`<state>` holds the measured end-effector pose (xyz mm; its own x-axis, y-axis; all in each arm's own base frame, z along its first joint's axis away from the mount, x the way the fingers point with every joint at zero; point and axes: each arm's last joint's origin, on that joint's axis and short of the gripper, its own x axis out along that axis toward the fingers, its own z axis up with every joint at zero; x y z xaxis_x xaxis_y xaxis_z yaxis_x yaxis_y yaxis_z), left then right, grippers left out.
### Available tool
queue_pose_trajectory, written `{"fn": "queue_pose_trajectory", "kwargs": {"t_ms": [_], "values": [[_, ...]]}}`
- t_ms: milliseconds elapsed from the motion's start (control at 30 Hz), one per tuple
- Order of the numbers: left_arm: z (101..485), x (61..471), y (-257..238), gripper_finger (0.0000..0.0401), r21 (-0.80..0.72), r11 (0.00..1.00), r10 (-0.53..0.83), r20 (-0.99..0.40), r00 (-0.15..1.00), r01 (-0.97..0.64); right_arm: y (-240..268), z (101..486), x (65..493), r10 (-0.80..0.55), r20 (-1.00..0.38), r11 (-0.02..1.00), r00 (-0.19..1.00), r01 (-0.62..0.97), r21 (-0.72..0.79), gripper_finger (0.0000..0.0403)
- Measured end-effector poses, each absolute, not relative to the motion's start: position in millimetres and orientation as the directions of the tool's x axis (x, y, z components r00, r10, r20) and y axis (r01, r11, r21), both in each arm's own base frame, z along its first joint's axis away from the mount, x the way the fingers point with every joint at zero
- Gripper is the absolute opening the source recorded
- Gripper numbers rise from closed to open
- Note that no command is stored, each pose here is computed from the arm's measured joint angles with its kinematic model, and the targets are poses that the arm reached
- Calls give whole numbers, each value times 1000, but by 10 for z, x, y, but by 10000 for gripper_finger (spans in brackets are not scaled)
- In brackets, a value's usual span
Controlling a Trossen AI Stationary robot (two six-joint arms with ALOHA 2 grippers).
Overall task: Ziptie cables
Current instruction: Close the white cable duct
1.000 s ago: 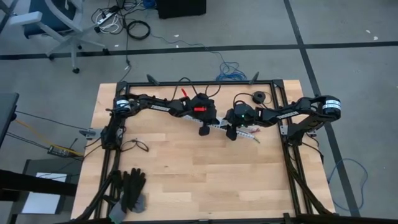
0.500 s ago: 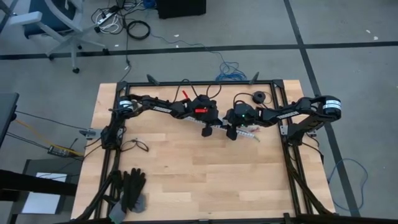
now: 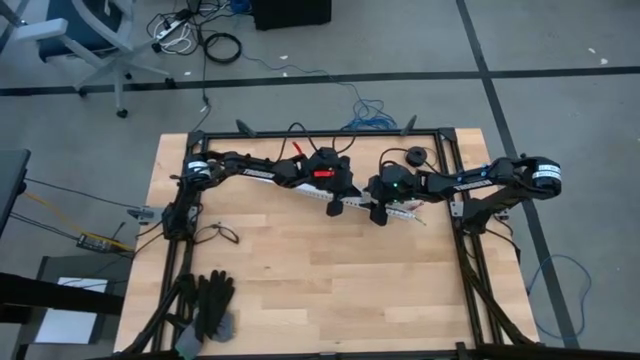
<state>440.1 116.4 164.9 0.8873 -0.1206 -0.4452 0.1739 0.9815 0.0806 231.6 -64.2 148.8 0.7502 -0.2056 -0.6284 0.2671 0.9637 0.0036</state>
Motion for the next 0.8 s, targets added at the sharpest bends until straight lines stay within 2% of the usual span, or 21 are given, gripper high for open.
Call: {"fn": "queue_pose_trajectory", "kwargs": {"t_ms": [400, 800], "values": [[1619, 4378, 1160, 0, 60, 983, -126, -482, 867, 176, -639, 1470, 2297, -209, -650, 963, 731, 270, -6, 301], [1560, 4263, 1232, 0, 36, 989, -95, -600, 795, 145, -633, 1402, 2230, -233, -722, 953, 651, 303, -34, 309]]}}
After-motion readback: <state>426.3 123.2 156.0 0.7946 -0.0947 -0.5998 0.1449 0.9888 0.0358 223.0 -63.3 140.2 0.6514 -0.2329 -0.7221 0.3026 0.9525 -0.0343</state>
